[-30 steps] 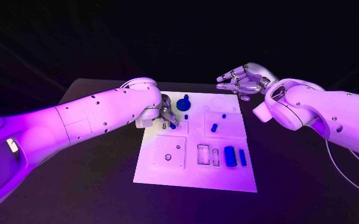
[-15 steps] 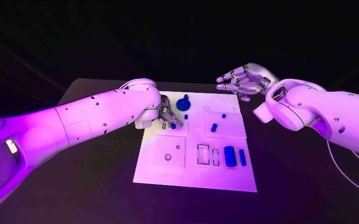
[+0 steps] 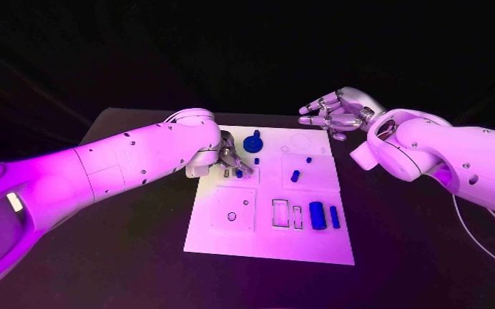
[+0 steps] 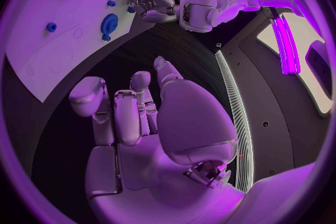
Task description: Assemble the parts on the task board
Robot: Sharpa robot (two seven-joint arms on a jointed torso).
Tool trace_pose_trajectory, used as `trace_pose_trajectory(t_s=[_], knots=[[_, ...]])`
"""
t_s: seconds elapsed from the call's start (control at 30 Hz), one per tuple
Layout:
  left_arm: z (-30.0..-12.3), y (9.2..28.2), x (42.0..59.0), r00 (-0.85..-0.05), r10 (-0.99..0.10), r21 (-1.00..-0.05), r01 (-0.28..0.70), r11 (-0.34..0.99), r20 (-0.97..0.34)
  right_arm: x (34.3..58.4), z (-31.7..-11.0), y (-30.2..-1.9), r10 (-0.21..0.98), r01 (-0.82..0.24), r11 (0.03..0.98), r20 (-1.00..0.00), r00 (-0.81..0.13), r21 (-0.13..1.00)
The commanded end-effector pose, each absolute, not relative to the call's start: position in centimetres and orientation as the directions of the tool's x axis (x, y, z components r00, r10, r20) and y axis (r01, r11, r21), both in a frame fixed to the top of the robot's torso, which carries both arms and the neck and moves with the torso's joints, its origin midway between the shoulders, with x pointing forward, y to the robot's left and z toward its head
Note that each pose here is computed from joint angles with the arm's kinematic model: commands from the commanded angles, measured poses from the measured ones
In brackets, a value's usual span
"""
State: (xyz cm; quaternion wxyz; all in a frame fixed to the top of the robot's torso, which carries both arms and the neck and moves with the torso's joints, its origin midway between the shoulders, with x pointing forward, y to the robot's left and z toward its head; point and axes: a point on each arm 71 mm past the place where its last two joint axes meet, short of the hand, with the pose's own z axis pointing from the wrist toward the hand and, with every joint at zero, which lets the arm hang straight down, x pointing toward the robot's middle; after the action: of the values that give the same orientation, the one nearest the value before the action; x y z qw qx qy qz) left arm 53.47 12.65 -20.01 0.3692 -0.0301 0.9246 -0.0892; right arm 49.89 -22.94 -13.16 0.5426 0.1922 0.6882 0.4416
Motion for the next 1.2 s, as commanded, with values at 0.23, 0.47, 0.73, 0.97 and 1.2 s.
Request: trace_pose_trajectory(t_s=[0.23, 0.47, 0.73, 0.97, 1.2], knots=[[-18.3, 14.0, 53.3, -0.713, -0.143, -0.198, -0.006, 0.98, -0.686, 50.0, -13.3, -23.0, 0.729, -0.217, 0.55, -0.591, -0.345, 0.806], [-14.5, 15.2, 54.4, -0.687, -0.142, -0.192, -0.004, 0.981, -0.712, 50.2, -13.4, -23.2, 0.73, -0.213, 0.554, -0.593, -0.341, 0.805], [-12.8, 16.0, 55.6, -0.666, -0.166, -0.195, -0.032, 0.98, -0.727, 50.2, -13.5, -23.1, 0.729, -0.213, 0.554, -0.592, -0.344, 0.805], [-12.5, 16.8, 57.5, -0.633, -0.178, -0.173, -0.07, 0.982, -0.753, 50.2, -13.5, -23.0, 0.728, -0.212, 0.554, -0.592, -0.344, 0.805], [-13.0, 16.9, 59.2, -0.629, -0.172, -0.149, -0.089, 0.985, -0.759, 50.2, -13.5, -22.7, 0.726, -0.218, 0.552, -0.593, -0.349, 0.805]])
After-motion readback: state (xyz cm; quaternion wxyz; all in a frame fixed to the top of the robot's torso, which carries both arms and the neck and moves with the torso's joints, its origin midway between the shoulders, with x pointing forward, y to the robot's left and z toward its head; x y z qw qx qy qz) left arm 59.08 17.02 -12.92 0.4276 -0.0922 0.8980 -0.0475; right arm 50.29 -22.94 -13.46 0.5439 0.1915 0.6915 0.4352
